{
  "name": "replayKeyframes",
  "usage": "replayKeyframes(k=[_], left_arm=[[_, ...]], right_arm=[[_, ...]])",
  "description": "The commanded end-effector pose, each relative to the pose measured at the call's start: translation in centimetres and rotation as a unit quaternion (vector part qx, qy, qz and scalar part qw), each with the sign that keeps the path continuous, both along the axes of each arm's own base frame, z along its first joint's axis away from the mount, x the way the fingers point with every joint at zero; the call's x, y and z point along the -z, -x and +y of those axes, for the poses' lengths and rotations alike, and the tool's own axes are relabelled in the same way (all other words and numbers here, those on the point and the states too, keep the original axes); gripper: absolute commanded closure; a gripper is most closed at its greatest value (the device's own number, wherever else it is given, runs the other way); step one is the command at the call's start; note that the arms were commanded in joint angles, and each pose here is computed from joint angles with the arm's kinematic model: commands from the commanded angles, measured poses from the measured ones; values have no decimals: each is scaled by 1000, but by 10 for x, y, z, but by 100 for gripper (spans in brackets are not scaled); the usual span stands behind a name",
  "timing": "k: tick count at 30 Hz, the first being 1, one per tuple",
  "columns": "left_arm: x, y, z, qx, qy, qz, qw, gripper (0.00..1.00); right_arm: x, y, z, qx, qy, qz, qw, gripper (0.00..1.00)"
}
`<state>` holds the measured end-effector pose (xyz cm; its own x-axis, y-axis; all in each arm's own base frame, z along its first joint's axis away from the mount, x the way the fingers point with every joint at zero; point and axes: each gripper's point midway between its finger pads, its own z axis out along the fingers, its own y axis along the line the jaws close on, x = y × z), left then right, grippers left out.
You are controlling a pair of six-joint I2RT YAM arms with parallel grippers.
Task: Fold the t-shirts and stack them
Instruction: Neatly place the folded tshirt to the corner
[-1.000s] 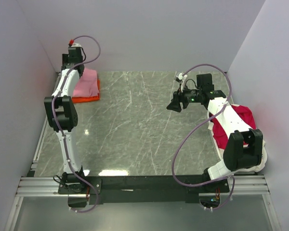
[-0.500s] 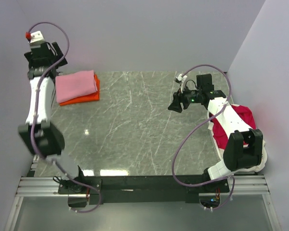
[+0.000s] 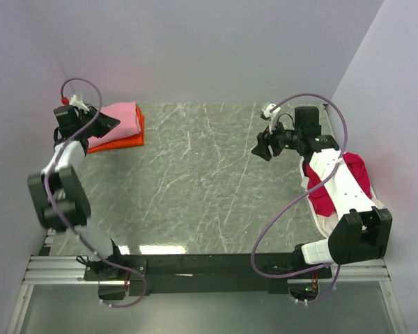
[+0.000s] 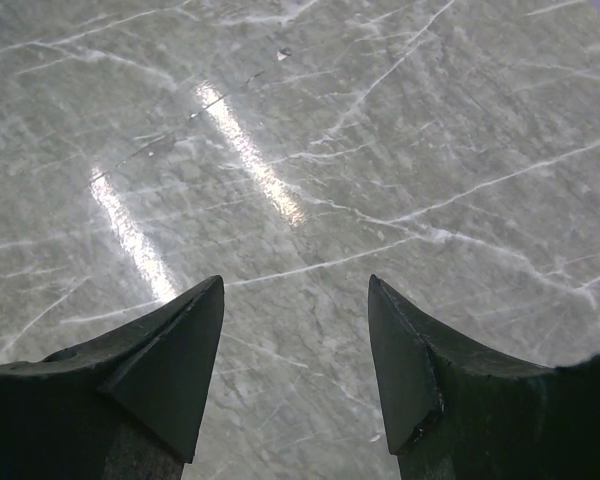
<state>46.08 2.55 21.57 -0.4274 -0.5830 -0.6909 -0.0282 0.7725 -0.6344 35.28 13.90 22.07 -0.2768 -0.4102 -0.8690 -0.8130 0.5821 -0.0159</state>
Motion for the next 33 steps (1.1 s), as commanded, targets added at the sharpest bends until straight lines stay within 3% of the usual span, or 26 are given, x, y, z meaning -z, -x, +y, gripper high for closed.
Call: replayKeyframes(k=[1, 3, 9, 18, 21, 26, 33], left_arm=[[-20, -39, -20, 123, 167, -52, 977, 82], [-33, -64, -15, 128, 172, -73, 974, 85], [47, -115, 1, 100, 198, 18, 975, 87], [196, -93, -4, 71, 203, 181, 960, 90], [220, -79, -11, 81, 208, 209, 952, 89], [186, -85, -16, 120, 204, 170, 957, 81], [41, -108, -1, 132, 167, 35, 976, 62]], right_arm=[[-2, 10, -2, -1, -2, -2, 1000, 34], [-1, 10, -3, -1, -3, -8, 1000, 34], [13, 8, -2, -7, 1, 15, 1000, 34], [25, 7, -1, -12, 6, 34, 999, 34], [27, 7, -2, -10, 8, 35, 999, 34], [29, 7, -1, -12, 7, 39, 999, 34], [27, 8, -2, -12, 9, 36, 999, 34]])
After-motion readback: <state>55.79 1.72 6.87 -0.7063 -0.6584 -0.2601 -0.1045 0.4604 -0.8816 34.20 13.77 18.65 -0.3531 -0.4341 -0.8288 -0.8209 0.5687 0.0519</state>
